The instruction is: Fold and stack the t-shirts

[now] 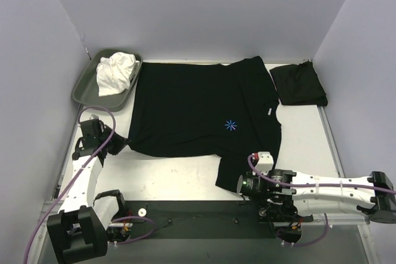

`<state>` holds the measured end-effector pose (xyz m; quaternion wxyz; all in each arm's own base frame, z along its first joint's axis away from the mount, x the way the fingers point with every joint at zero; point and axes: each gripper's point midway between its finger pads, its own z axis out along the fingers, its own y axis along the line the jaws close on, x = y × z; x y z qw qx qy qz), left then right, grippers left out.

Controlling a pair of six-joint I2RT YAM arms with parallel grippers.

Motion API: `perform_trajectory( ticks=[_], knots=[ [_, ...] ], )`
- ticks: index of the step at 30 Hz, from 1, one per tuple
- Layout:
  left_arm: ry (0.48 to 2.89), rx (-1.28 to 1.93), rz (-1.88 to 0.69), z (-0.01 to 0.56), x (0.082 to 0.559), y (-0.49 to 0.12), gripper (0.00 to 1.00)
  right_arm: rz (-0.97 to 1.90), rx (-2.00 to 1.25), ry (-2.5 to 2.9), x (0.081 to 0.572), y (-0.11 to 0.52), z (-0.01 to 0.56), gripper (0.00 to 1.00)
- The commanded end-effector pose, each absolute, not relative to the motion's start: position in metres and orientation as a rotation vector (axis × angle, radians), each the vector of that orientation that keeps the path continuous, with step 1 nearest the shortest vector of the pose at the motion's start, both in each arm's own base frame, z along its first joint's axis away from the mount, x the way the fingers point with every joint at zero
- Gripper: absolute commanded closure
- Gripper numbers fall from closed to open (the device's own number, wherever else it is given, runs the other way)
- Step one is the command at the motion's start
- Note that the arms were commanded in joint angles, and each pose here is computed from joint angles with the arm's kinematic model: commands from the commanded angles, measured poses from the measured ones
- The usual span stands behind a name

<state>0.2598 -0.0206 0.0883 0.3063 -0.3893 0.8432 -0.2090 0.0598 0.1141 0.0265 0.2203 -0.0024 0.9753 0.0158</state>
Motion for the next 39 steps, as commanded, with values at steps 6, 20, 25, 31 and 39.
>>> perform_trajectory(
  ticks=[6,20,25,31,39],
  knots=[
    [2.206,-1.030,-0.567,0.108,0.251,-0.009,1.00,-0.008,0.079,2.495,0.087,0.071,0.094,1.00],
    [2.160,-1.075,-0.627,0.121,0.245,-0.003,1.00,0.151,0.419,2.277,0.106,0.025,0.140,1.00],
    [2.152,-1.057,-0.675,0.126,0.250,-0.007,1.00,0.250,0.453,2.118,0.129,0.035,0.174,1.00],
    [2.148,-1.051,-0.663,0.132,0.248,-0.006,1.00,0.191,0.418,1.970,0.147,0.027,0.230,1.00],
    [2.099,-1.012,-0.733,0.152,0.245,-0.016,1.00,0.213,0.422,1.806,0.159,0.007,0.269,1.00]
  ],
)
